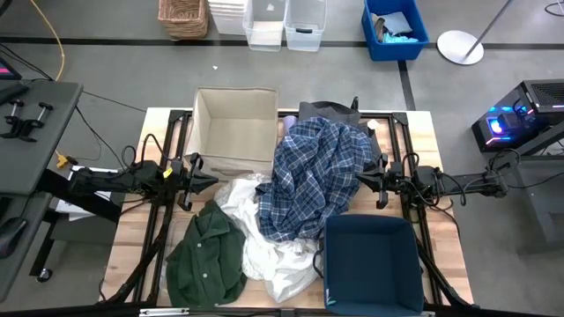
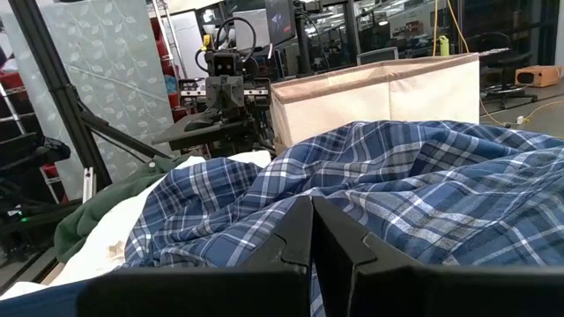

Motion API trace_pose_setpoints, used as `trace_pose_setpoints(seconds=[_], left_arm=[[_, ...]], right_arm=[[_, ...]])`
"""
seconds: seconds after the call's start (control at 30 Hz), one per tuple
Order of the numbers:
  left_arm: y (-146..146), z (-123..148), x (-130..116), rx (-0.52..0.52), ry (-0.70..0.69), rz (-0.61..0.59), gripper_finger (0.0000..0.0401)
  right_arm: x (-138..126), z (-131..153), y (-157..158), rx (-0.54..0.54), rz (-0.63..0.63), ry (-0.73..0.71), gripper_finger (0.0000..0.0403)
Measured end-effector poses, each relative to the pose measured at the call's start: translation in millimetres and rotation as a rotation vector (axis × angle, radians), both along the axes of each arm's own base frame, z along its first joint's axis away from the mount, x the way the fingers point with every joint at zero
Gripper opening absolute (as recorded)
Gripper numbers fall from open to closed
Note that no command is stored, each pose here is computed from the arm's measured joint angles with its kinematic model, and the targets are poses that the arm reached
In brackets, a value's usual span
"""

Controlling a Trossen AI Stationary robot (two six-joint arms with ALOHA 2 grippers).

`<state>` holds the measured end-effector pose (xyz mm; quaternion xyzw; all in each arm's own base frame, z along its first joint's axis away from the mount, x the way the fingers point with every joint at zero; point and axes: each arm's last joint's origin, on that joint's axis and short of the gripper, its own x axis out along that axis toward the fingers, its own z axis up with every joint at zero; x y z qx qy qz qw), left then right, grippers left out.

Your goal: Sort clothes

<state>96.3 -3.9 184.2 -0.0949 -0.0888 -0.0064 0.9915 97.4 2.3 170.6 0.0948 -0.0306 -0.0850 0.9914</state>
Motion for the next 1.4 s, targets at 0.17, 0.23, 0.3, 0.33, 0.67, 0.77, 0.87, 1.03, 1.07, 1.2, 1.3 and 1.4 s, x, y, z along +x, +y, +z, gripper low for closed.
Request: trace_pose_setpoints(seconds=[0.17, 0.23, 0.3, 0.33, 0.67, 0.77, 0.87, 1.03, 1.07, 1.2, 1.3, 1.4], left_arm=[[0, 0, 0, 0.000, 0.000, 0.000, 0.0000], [0, 0, 0, 0.000, 0.000, 0.000, 0.0000], [0, 0, 0, 0.000, 0.000, 0.000, 0.0000], [0, 0, 0, 0.000, 0.000, 0.001, 0.0000], [0, 0, 0, 0.000, 0.000, 0.000, 0.0000], [0, 0, 0, 0.000, 0.000, 0.001, 0.0000], [0, 0, 0, 0.000, 0.000, 0.000, 0.0000], [0, 0, 0, 0.000, 0.000, 0.000, 0.0000], [0, 0, 0, 0.000, 0.000, 0.000, 0.0000], [0, 0, 0, 0.000, 0.000, 0.000, 0.0000], [0, 0, 0, 0.000, 0.001, 0.000, 0.0000], [0, 0, 0, 0.000, 0.004, 0.000, 0.0000]], right_arm=[[0, 0, 0, 0.000, 0.000, 0.001, 0.0000], [0, 0, 0, 0.000, 0.000, 0.001, 0.0000], [0, 0, 0, 0.000, 0.000, 0.000, 0.0000], [0, 0, 0, 0.000, 0.000, 0.000, 0.0000], [0, 0, 0, 0.000, 0.000, 0.001, 0.0000], [0, 0, 0, 0.000, 0.000, 0.000, 0.0000], [0, 0, 0, 0.000, 0.000, 0.001, 0.0000], [-1, 8, 0, 0.203, 0.032, -0.113, 0.0000], [-1, 13, 0, 0.313, 0.049, -0.188, 0.0000], [-8, 33, -3, 0.511, 0.045, -0.450, 0.0000], [-16, 51, -3, 0.493, 0.083, -0.640, 0.0000], [-16, 72, -3, 0.422, 0.057, -0.647, 0.0000]])
